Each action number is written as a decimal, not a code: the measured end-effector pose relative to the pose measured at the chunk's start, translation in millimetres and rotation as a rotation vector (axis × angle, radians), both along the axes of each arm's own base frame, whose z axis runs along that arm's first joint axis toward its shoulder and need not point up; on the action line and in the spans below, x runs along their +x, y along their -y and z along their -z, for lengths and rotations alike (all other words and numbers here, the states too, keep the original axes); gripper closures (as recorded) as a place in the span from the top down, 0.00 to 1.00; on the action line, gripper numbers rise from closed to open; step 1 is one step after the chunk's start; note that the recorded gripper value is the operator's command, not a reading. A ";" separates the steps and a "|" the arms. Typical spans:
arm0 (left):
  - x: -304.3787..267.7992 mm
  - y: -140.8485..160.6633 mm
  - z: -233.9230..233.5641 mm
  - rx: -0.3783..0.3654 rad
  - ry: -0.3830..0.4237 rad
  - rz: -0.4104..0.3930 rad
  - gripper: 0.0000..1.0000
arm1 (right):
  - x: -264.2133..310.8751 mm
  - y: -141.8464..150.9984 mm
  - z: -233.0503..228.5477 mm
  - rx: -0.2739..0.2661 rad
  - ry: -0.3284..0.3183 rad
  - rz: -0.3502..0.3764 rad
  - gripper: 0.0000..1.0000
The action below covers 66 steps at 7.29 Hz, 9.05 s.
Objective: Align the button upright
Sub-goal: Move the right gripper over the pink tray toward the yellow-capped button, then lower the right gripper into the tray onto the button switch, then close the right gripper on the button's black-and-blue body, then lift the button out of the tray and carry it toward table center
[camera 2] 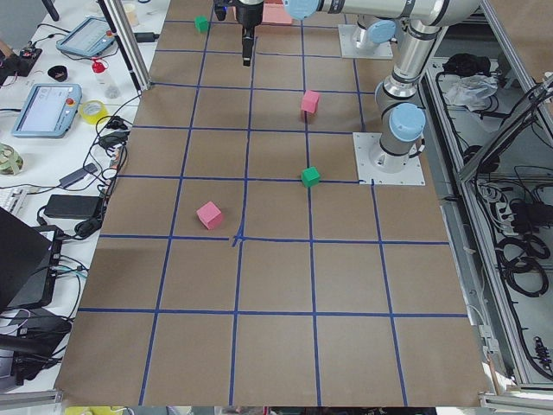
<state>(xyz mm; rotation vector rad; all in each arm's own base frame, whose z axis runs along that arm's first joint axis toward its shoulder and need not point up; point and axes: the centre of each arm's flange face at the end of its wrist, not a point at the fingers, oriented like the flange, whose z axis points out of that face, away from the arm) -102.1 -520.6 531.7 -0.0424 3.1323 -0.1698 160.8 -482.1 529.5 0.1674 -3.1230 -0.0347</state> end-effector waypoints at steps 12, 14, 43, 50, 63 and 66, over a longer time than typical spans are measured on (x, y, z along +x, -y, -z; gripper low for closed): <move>-1.8 -1.8 -5.8 -0.023 -0.020 -0.135 1.00 | -273.1 73.5 104.4 0.023 -0.050 0.243 1.00; -0.5 -1.3 -5.1 -0.022 -0.020 -0.140 1.00 | -343.7 59.1 167.8 0.000 -0.017 0.212 1.00; 0.9 -2.8 -5.6 -0.031 -0.017 -0.141 1.00 | -395.0 40.9 348.2 0.034 0.025 0.232 0.45; 1.0 -3.0 -5.6 -0.032 -0.015 -0.141 1.00 | -398.9 47.8 332.4 0.007 0.009 0.225 0.00; 1.4 -1.6 -4.7 -0.034 -0.017 -0.142 1.00 | 47.6 126.6 177.4 -0.146 0.050 0.075 0.00; 1.6 -1.5 -5.0 -0.035 -0.017 -0.142 1.00 | 154.0 111.4 246.8 -0.108 0.120 0.051 0.00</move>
